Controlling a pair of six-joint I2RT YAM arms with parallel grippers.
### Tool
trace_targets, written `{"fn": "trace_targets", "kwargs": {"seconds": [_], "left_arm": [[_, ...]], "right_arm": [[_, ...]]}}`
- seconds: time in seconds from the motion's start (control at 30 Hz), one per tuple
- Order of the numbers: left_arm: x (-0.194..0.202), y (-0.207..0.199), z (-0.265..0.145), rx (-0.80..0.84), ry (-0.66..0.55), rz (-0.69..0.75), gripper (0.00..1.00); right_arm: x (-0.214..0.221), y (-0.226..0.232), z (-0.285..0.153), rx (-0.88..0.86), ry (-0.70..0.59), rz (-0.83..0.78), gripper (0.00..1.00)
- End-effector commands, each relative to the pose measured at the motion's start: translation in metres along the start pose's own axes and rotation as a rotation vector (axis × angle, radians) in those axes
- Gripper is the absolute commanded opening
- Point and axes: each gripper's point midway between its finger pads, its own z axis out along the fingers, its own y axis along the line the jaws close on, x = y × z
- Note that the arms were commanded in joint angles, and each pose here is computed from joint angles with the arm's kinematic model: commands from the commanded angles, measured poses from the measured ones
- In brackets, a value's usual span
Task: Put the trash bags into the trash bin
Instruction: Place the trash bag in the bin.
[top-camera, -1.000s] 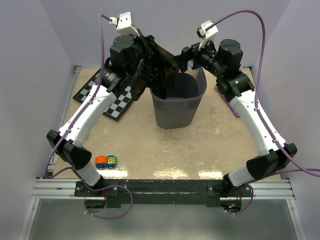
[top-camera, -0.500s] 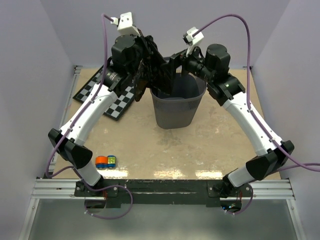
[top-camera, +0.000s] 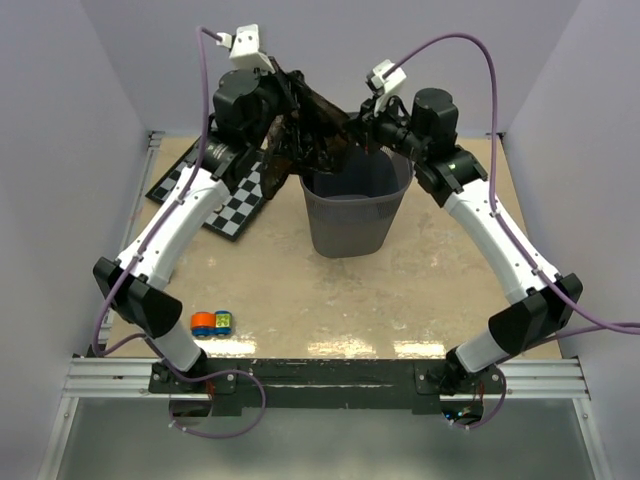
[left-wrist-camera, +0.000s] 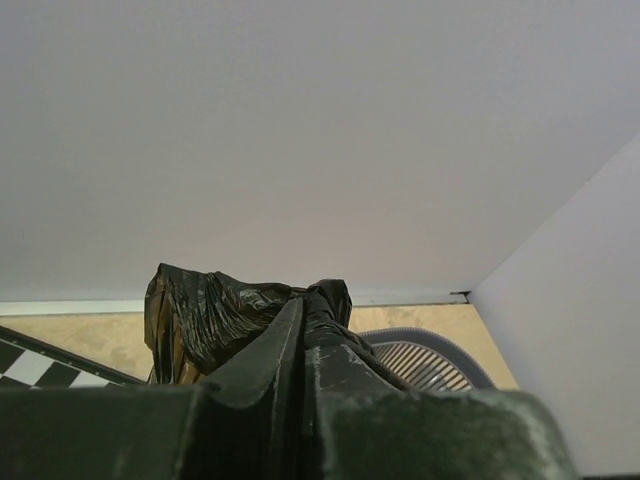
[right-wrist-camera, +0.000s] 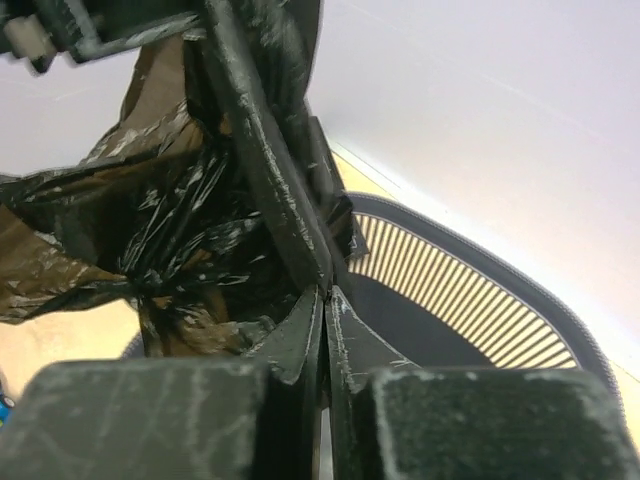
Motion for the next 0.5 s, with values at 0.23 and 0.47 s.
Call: {"fn": "trace_targets", "kwargs": {"seconds": [0.23,0.47], "left_arm": [[0.036,0.02,-0.017,0.257,0.074,0.211,0.4],[0.038,0.015,-0.029,0.366,0.08,0.187,0.45]], "right_arm": [[-0.048,-0.018,-0.03,-0.063,-0.124,-0.074,0.0],[-0.055,-0.048,-0.045,0.024,-0.133,-0.048,0.0]]}}
